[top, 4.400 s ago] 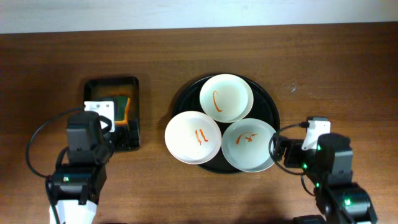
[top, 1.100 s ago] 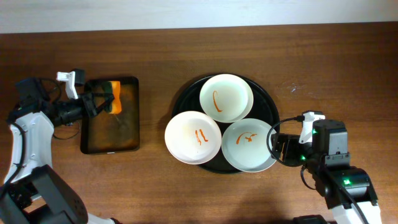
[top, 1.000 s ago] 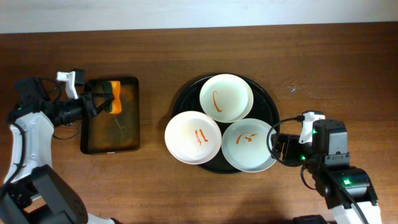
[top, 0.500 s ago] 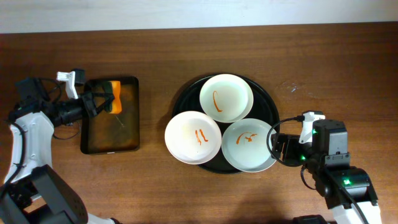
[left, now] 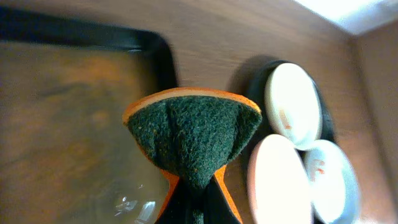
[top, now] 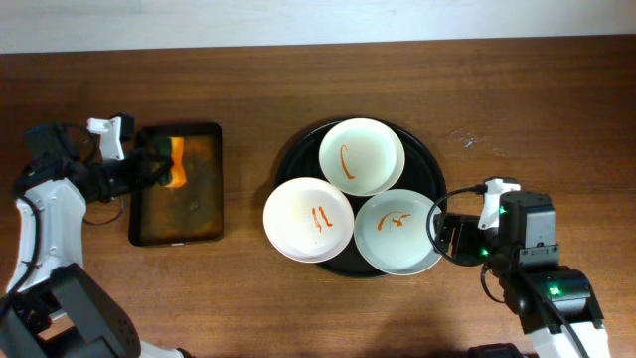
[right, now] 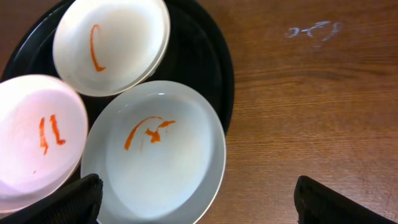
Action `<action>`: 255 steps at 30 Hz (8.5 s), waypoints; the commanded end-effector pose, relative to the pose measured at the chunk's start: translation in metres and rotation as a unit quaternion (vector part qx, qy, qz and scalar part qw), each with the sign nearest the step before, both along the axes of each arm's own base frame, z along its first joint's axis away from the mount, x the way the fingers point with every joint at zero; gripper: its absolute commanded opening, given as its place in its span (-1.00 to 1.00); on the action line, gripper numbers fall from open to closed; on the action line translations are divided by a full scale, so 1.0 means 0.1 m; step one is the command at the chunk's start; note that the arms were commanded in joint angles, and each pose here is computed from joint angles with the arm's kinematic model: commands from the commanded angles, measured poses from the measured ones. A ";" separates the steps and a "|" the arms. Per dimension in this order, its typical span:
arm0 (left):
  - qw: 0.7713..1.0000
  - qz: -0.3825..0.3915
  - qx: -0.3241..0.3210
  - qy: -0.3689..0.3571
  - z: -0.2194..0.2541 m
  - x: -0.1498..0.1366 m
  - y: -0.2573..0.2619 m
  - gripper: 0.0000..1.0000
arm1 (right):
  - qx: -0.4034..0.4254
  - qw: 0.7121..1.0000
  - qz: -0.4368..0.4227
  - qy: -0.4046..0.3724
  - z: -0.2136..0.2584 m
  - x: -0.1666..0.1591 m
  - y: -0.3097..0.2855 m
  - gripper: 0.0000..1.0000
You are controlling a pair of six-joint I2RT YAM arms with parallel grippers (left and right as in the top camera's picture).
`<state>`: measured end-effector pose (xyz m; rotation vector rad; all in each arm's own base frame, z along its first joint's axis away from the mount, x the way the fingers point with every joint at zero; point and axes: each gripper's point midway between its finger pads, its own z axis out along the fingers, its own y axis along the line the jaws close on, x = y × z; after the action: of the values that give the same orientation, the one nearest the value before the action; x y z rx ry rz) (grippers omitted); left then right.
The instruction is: Clean dirty plates on tray and stack at the side
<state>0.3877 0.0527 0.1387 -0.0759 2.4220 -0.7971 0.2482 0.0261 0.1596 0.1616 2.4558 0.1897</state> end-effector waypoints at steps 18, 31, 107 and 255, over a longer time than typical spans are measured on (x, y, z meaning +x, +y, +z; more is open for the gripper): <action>0.971 -0.183 0.150 -0.015 0.08 -0.10 -1.69 -0.99 | 0.066 0.975 -0.124 0.171 -0.70 0.03 0.02 0.14; 0.948 -0.281 0.141 -0.057 0.17 -0.46 -2.90 -0.99 | 0.068 0.947 -0.119 0.292 -1.31 -0.06 0.12 -0.49; 0.962 -0.135 0.230 -0.064 0.06 -0.32 -3.19 -0.99 | 0.064 0.942 -0.118 0.306 -1.43 -0.04 0.12 -0.69; 0.941 0.162 0.278 0.102 0.13 -0.14 -0.48 -0.99 | 0.310 0.877 -0.160 0.331 -1.10 -0.02 3.16 0.48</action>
<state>0.3751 0.0038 0.1428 -0.3390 2.6618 0.0676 0.2400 0.3448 0.0545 0.9938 2.9304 0.9426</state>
